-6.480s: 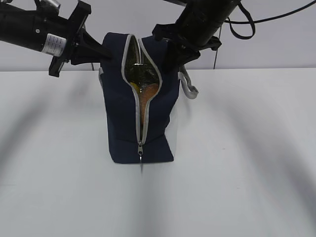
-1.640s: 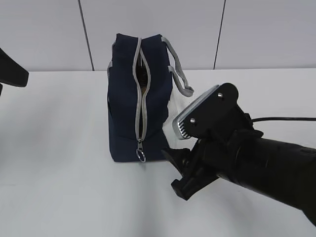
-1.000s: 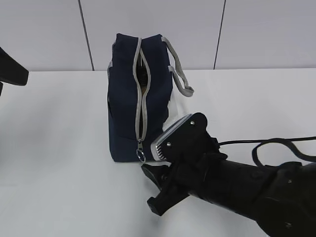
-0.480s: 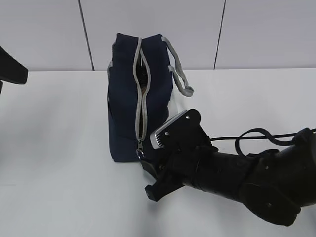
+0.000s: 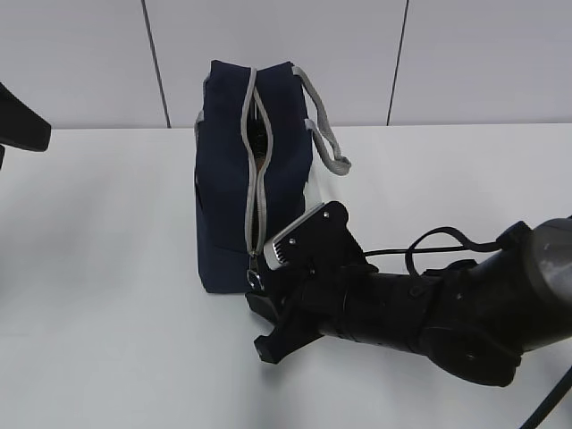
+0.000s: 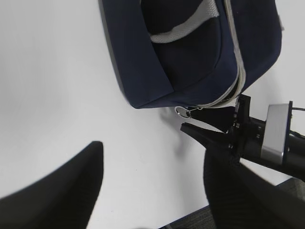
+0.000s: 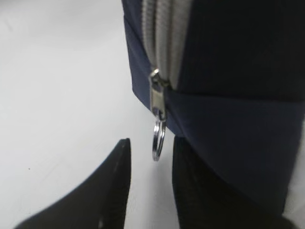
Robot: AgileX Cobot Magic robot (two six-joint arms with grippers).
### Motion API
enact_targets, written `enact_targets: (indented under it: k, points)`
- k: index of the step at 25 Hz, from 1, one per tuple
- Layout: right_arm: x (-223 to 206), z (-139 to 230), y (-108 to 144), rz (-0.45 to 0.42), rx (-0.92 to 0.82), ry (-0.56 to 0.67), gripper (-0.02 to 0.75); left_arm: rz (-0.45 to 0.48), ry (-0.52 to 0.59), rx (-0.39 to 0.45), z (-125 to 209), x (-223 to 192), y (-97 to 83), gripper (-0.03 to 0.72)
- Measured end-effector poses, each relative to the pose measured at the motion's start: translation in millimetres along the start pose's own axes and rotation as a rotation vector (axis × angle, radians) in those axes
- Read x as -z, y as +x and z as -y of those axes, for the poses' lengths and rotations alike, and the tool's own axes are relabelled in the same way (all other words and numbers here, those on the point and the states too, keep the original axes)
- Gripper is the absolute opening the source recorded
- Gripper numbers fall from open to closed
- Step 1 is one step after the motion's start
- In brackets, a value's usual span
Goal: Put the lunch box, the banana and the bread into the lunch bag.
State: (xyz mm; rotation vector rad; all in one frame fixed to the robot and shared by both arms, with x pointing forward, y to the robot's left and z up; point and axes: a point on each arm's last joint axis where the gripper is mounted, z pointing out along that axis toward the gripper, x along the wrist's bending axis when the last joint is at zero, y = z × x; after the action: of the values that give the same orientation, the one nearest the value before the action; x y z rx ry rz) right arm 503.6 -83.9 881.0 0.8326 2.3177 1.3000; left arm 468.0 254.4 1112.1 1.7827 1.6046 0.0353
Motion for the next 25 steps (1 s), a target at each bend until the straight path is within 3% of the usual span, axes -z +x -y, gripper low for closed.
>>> enact_targets:
  k: [7,12,25]
  points:
    - [-10.7,0.2,-1.7,-0.004,-0.003,-0.008,0.157,-0.003,-0.007,0.000,-0.6,0.0,0.2,0.456]
    - [-11.0,-0.5,-1.8,-0.004,-0.003,-0.012,-0.004,-0.003,-0.009,0.000,-0.9,0.0,0.3,0.456]
    - [-3.7,3.5,2.5,-0.029,0.025,-0.003,-0.016,-0.004,-0.013,-0.004,-1.1,0.0,0.4,0.456]
